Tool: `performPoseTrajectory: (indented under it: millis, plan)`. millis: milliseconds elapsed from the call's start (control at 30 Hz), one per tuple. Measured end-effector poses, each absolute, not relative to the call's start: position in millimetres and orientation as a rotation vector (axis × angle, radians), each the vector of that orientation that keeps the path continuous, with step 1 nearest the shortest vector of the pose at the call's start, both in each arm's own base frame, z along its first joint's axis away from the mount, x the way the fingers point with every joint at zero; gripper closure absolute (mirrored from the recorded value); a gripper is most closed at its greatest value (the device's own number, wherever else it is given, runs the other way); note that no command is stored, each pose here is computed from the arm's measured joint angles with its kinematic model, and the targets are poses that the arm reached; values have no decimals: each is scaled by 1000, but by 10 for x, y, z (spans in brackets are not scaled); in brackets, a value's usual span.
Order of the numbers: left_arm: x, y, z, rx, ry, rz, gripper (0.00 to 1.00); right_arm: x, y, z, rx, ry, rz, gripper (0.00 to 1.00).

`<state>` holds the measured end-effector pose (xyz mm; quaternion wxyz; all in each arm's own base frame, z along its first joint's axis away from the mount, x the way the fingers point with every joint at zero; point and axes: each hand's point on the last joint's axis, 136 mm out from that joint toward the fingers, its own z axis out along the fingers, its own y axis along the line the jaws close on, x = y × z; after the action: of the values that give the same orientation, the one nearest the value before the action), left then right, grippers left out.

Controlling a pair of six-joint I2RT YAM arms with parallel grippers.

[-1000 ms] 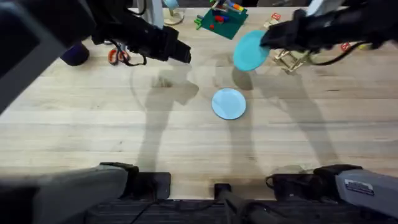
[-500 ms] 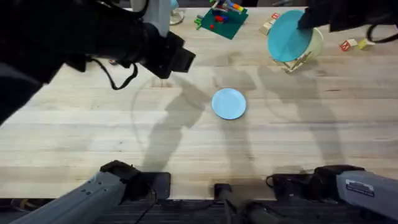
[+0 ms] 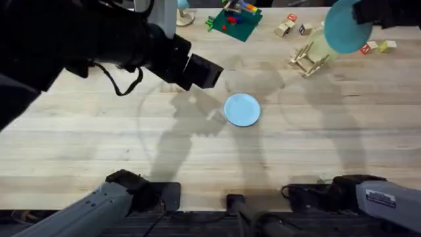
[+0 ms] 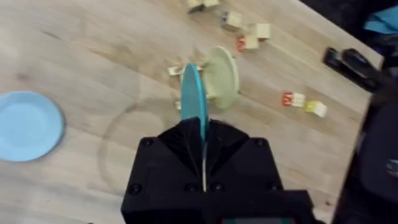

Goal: Pick up the plates from the table one by one and place each into a slot on the dish rack.

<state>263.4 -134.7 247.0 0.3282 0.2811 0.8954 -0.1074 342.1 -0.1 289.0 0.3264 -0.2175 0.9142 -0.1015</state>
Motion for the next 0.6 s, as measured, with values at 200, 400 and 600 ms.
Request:
performPoseTrajectory:
  millis: [200,400,600]
  plan:
    - [2634,-1347,2469,736,2344,-281,7,3442,-273,2921,-524,2400,-354,971]
    - [2634,-1347,2470,736,2344,-281,7,3475,-401,2890,-507,2416,-380,972]
    - [2634,-1347,2470,736,2344,-281,8,3595,-381,2896,-553,2380,-378,972]
